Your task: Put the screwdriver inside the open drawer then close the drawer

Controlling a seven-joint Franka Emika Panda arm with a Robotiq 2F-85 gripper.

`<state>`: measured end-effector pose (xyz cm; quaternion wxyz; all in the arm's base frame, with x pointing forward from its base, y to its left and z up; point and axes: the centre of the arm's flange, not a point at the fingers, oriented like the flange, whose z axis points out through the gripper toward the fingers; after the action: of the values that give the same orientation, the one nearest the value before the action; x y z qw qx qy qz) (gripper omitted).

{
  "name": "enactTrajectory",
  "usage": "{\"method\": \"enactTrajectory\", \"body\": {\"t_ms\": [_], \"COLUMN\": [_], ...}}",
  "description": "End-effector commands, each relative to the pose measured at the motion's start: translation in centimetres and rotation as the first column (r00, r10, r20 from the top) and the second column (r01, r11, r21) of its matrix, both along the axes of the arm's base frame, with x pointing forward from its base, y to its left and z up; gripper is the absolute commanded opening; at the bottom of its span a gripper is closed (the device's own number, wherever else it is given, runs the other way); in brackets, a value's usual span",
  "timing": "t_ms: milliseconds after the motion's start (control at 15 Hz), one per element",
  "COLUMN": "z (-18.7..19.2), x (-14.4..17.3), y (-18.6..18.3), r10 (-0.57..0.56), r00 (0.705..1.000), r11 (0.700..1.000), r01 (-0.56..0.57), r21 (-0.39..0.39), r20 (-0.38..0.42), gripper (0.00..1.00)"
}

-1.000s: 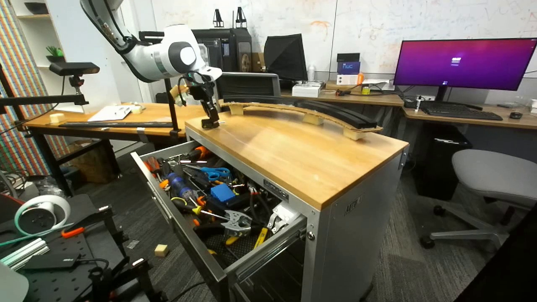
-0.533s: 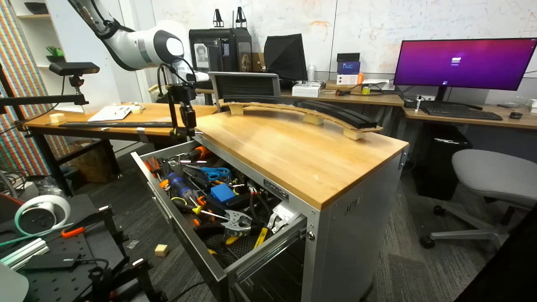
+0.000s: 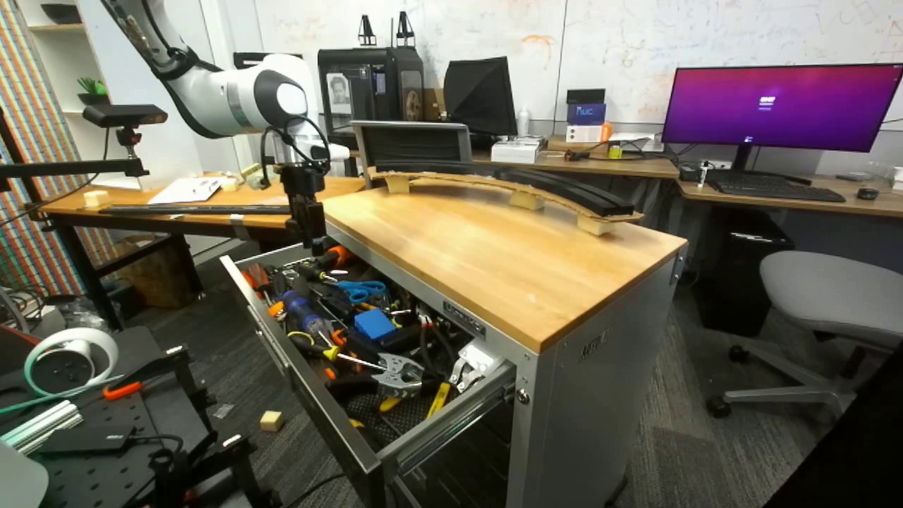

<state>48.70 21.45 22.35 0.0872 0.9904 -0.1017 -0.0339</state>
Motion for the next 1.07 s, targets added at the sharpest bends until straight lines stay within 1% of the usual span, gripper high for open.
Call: {"method": "enactTrajectory", "body": {"t_ms": [0,67,133,267,400,533,600,667,733,800,867,933,1000], "z": [-0.9,-2.0,-2.5,-2.8,-3.3,-4.1,-4.9,-5.5,-6.7,-7.4,-8.3,-8.9,-9.4], "x": [-4.0,-5.1,-6.1,-7.9,-9.3,-10.0,-10.2,-10.3,-10.1,-9.6,-9.1,-8.8,-8.6], "y": [-3.4,-4.1,-4.9,-6.0,-6.8,-7.5,-7.7,-7.8,-7.3,-7.2,-7.0,-6.8,-6.4], "r10": [-0.040,-0.038,-0.019,-0.002,0.018,0.039,0.016,-0.009,-0.040,-0.046,-0.054,-0.060,-0.052], "r00": [0.985,0.971,0.956,0.914,0.855,0.782,0.785,0.814,0.870,0.888,0.911,0.932,0.946], "r11": [0.997,0.996,0.995,0.990,0.985,0.982,0.986,0.992,0.996,0.997,0.997,0.998,0.999], "r01": [0.051,0.056,0.048,0.059,0.073,0.085,0.089,0.081,0.072,0.067,0.070,0.067,0.054], "r21": [0.062,0.069,0.092,0.129,0.154,0.168,0.138,0.098,0.046,0.029,0.022,0.007,-0.002], "r20": [-0.165,-0.237,-0.292,-0.406,-0.519,-0.622,-0.620,-0.581,-0.491,-0.457,-0.408,-0.357,-0.319], "gripper": [1.00,1.00,1.00,1.00,1.00,1.00,0.75,0.74,0.66,0.58,0.49,0.42,0.35]}}
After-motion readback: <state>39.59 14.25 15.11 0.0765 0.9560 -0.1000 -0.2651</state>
